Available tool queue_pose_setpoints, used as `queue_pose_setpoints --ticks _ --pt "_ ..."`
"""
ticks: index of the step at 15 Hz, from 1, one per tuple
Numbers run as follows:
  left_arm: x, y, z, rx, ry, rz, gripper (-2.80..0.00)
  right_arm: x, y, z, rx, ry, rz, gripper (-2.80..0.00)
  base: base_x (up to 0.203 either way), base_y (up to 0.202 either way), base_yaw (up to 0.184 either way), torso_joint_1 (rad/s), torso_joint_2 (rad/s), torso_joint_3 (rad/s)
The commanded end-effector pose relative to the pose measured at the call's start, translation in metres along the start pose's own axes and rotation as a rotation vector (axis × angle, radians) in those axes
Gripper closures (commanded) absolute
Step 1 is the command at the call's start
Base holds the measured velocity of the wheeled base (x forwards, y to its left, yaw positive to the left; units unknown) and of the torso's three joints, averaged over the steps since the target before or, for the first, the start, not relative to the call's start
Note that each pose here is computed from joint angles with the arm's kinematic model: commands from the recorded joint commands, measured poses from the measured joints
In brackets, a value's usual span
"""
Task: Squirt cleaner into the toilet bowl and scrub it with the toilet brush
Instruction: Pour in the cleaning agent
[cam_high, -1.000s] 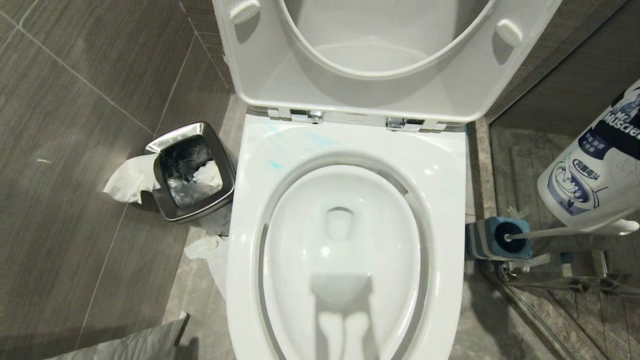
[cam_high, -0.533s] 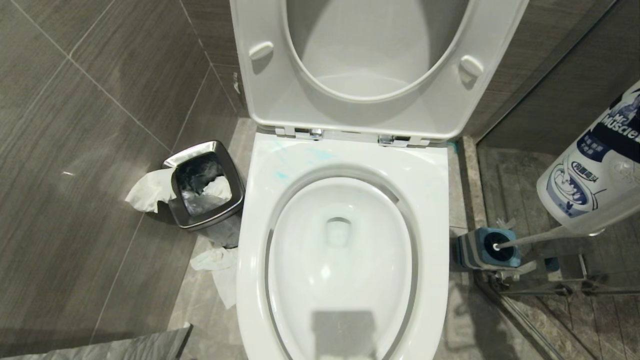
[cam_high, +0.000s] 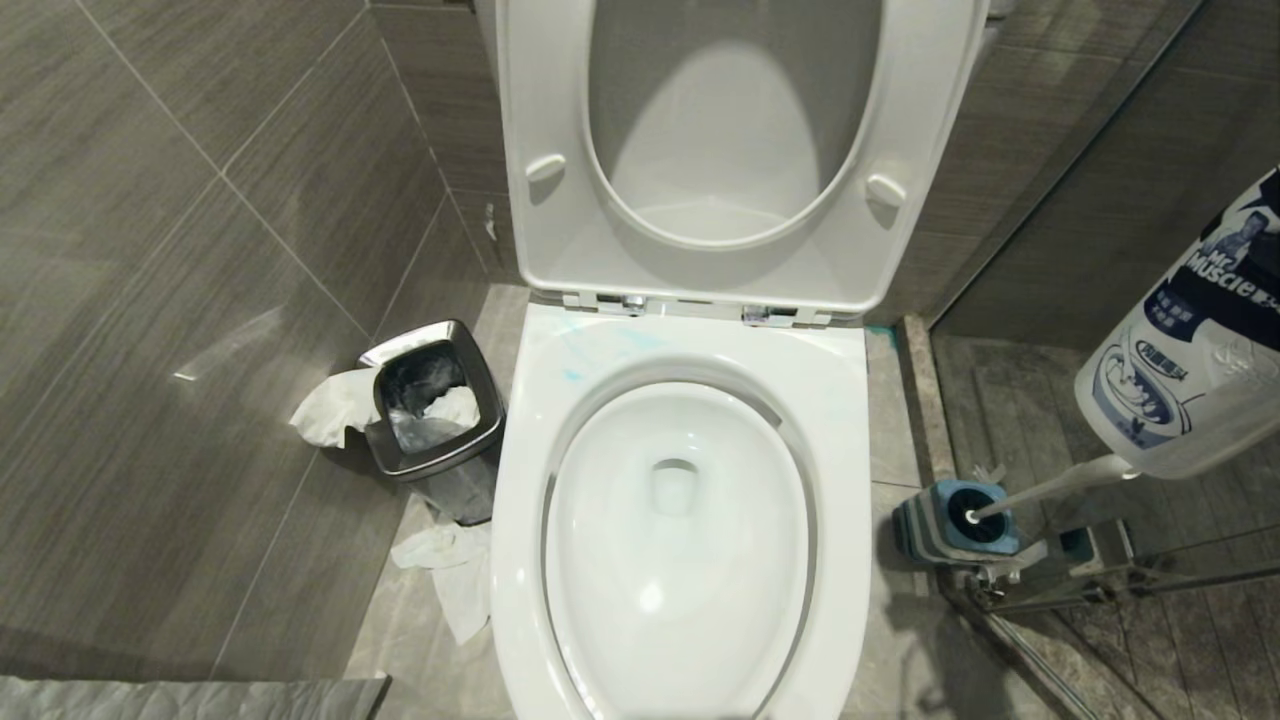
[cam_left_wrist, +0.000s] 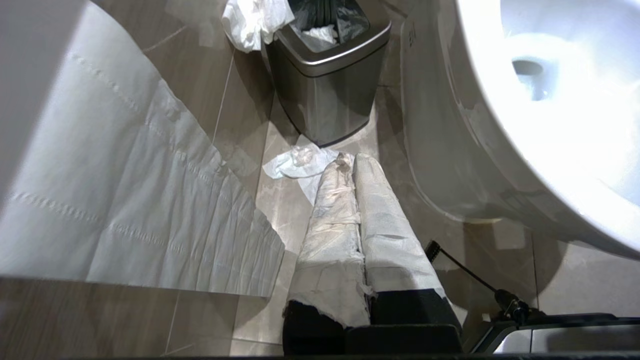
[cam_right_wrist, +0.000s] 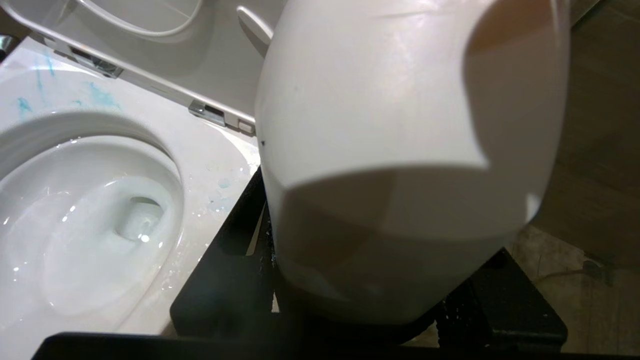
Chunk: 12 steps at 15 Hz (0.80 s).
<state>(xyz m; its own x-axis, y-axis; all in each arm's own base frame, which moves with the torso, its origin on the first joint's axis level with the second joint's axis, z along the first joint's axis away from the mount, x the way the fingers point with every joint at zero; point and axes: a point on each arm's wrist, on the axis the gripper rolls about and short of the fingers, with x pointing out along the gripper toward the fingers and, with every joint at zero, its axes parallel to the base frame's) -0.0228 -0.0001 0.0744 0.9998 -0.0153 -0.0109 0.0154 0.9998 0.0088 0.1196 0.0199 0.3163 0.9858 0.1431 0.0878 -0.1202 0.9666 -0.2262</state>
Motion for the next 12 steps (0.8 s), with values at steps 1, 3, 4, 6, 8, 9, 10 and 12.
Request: queue_pose_setpoints --ticks 1,3,4,6,8,9,10,12 --pt "0.0 0.0 0.0 -0.003 0.0 0.0 0.0 0.009 0.001 -0.002 -0.006 0.019 0.01 0.0 0.0 0.0 0.0 -0.009 0.0 0.157" --pt "0.0 0.0 0.0 -0.003 0.0 0.0 0.0 0.015 0.006 -0.004 -0.043 0.03 0.04 0.0 0.0 0.0 0.0 0.002 0.0 0.066" --pt "0.0 0.0 0.0 -0.003 0.001 0.0 0.0 0.019 0.009 -0.007 -0.091 0.046 0.046 0.0 0.0 0.0 0.0 0.0 0.0 0.0" --pt "0.0 0.0 0.0 -0.003 0.001 -0.001 0.0 0.031 0.02 -0.011 -0.15 0.077 0.061 0.0 0.0 0.0 0.0 0.0 0.0 0.0" --pt "0.0 0.0 0.0 -0.003 0.0 0.0 0.0 0.044 0.04 -0.01 -0.164 0.085 0.072 0.0 0.0 0.0 0.0 0.0 0.0 0.0" --pt "0.0 0.0 0.0 -0.003 0.0 0.0 0.0 0.055 0.054 -0.01 -0.167 0.086 0.054 0.0 0.0 0.0 0.0 0.0 0.0 0.0" --pt "0.0 0.0 0.0 -0.003 0.001 0.0 0.0 0.065 0.065 -0.009 -0.163 0.076 0.029 0.0 0.0 0.0 0.0 0.0 0.0 0.0" --pt "0.0 0.0 0.0 -0.003 0.0 0.0 0.0 0.082 0.091 -0.006 -0.149 0.057 -0.001 0.0 0.0 0.0 0.0 0.0 0.0 0.0"
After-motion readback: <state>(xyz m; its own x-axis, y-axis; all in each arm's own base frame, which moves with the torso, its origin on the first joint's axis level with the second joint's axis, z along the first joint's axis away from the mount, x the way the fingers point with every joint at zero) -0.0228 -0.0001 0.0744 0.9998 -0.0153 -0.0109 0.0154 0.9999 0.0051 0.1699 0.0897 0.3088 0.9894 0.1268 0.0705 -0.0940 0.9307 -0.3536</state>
